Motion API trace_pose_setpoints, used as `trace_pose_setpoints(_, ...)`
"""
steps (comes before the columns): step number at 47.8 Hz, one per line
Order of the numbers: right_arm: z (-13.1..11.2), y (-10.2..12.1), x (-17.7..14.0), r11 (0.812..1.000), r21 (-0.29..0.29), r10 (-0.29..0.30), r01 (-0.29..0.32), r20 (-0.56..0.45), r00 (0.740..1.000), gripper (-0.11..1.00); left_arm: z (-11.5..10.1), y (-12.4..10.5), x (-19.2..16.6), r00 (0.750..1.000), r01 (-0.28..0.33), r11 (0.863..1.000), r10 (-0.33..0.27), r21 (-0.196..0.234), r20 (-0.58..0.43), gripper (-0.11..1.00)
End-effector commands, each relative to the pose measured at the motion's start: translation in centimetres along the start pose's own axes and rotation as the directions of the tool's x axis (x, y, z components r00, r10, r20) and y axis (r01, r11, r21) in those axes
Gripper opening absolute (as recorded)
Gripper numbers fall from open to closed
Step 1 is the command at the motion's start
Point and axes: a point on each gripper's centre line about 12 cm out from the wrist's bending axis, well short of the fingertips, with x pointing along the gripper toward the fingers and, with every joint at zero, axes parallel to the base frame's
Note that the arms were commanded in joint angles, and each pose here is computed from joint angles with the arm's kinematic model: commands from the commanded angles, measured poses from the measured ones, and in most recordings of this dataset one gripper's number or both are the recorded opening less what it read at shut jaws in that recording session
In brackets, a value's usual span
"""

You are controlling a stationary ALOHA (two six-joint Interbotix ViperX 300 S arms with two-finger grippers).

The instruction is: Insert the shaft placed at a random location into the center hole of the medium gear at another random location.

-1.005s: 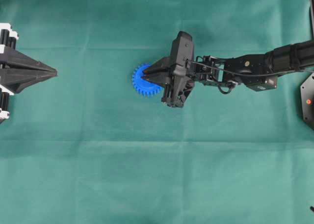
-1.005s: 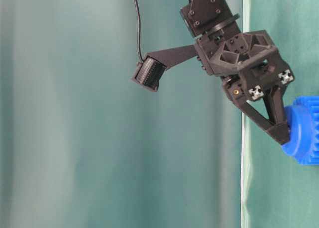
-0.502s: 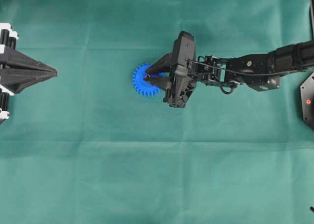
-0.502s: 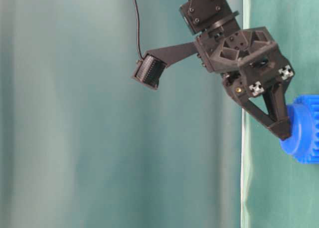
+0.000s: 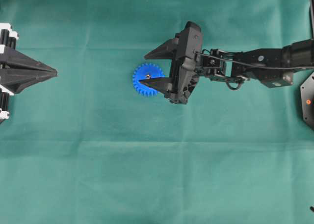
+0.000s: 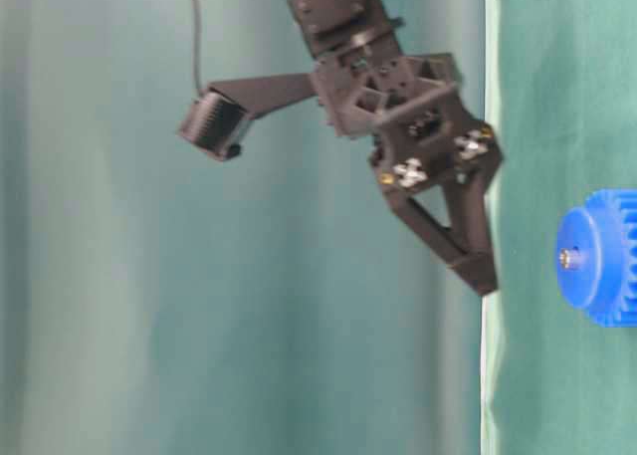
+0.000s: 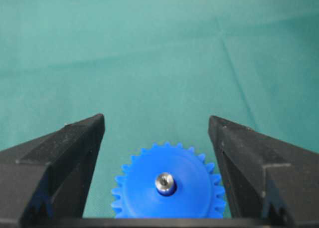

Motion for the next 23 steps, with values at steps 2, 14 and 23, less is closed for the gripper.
trace_pose_setpoints(2,2.45,0.35,-1.05,1.0,-0.023,0.011,-0.01,0.055,0.998,0.87,0.8,-0.04,0.27,1.0,0.002,1.0,-0.002,0.0,0.02,0.0)
trace_pose_setpoints(14,2.58,0.36,-1.14,1.0,-0.023,0.011,-0.01,0.056,0.998,0.87,0.73,-0.04,0.26,1.0,0.002,1.0,-0.002,0.0,0.018,0.0)
trace_pose_setpoints(23,2.07,0.28,-1.76,1.0,-0.021,0.01,-0.009,0.044,0.999,0.86,0.73,-0.04,0.26,1.0,0.002,1.0,-0.002,0.0,0.018,0.0)
